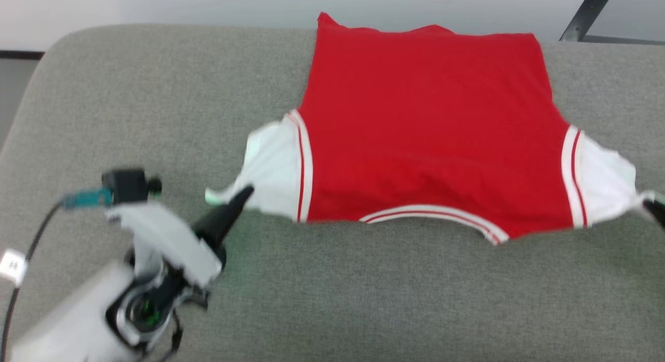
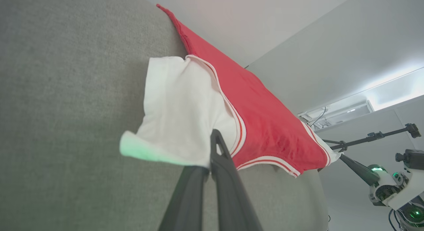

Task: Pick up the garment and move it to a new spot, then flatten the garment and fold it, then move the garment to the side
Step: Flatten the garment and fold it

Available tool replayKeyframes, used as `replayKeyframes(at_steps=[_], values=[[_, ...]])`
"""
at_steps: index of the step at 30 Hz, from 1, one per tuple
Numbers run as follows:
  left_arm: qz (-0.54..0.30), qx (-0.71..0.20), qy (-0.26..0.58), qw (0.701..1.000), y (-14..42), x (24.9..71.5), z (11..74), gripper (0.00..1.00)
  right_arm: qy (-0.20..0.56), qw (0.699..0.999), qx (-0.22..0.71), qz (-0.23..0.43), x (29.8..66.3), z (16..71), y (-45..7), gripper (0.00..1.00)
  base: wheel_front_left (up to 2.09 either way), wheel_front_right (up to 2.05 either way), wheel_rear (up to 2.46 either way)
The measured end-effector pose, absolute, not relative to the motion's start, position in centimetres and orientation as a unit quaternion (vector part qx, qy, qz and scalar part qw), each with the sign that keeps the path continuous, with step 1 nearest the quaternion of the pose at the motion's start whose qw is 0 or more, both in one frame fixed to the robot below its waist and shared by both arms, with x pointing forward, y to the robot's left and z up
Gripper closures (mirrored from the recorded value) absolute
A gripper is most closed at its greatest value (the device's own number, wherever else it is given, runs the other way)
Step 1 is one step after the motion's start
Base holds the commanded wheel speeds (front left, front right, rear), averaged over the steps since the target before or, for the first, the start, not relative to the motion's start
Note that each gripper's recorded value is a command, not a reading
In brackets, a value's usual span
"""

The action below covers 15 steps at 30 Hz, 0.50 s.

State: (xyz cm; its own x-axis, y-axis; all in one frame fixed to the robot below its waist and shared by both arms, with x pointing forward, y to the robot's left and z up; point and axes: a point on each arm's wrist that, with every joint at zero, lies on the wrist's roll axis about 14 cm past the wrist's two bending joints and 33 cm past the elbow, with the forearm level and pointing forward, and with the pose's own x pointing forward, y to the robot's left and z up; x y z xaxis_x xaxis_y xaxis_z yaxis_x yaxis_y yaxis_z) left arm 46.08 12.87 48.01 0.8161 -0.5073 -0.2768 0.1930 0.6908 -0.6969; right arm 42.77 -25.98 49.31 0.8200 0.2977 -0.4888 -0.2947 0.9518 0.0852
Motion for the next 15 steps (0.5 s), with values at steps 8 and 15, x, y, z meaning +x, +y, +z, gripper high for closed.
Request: replayKeyframes(at_steps=[8, 15], values=[[-0.185, -0.343, 0.282, 0.877, 13.6, 39.6, 46.0, 1.00, 0.350, 0.922, 0.009, 0.163, 36.5, 46.8, -25.4, 1.00, 0.00, 0.00, 0.00], [-0.181, -0.340, 0.319, 0.866, 13.8, 35.8, 45.1, 1.00, 0.407, 0.899, 0.008, 0.159, 32.9, 45.7, -25.1, 1.00, 0.00, 0.00, 0.00]])
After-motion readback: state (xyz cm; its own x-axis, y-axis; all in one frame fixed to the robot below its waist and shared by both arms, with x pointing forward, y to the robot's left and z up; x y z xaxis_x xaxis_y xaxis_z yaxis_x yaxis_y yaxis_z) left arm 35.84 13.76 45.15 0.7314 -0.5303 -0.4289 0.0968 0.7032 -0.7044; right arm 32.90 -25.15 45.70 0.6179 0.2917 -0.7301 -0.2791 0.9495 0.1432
